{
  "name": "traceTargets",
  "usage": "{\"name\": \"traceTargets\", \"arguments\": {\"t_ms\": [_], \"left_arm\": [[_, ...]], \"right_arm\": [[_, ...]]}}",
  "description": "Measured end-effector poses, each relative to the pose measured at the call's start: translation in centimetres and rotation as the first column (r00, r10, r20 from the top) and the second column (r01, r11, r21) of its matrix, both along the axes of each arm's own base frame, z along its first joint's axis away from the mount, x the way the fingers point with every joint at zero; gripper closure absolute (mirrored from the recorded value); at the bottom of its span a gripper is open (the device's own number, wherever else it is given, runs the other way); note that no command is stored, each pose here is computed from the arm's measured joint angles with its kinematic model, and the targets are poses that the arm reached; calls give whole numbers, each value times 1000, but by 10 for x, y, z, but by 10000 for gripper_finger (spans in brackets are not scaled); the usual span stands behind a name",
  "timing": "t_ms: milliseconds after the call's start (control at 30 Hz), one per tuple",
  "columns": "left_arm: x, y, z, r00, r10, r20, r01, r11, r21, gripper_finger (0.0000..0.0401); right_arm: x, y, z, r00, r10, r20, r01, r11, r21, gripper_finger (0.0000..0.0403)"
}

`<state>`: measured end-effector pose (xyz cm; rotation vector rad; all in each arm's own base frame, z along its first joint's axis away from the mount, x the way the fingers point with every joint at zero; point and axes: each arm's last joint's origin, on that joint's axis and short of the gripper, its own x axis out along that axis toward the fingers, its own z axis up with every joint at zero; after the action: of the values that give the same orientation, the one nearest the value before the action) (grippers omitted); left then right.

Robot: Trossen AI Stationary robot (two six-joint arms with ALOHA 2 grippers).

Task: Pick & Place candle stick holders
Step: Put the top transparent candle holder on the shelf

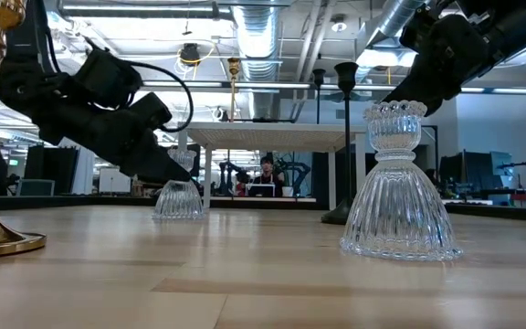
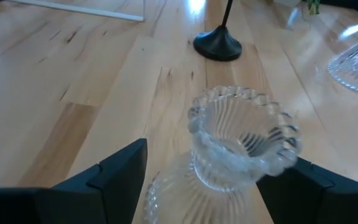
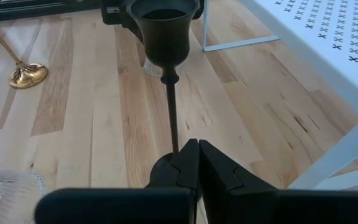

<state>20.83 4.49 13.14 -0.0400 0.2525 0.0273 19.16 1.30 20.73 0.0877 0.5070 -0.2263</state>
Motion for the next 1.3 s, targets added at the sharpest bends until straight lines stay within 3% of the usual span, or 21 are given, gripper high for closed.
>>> {"name": "traceTargets", "arguments": {"t_ms": [867,1300], "left_arm": [[9,2,-6,1000,0,-30,0,1000,-8,127],[10,2,-4,1000,0,-11,0,1000,-4,202]], "right_arm": [[0,0,0,1000,0,0,0,1000,0,403],[0,0,0,1000,0,0,0,1000,0,403]]}}
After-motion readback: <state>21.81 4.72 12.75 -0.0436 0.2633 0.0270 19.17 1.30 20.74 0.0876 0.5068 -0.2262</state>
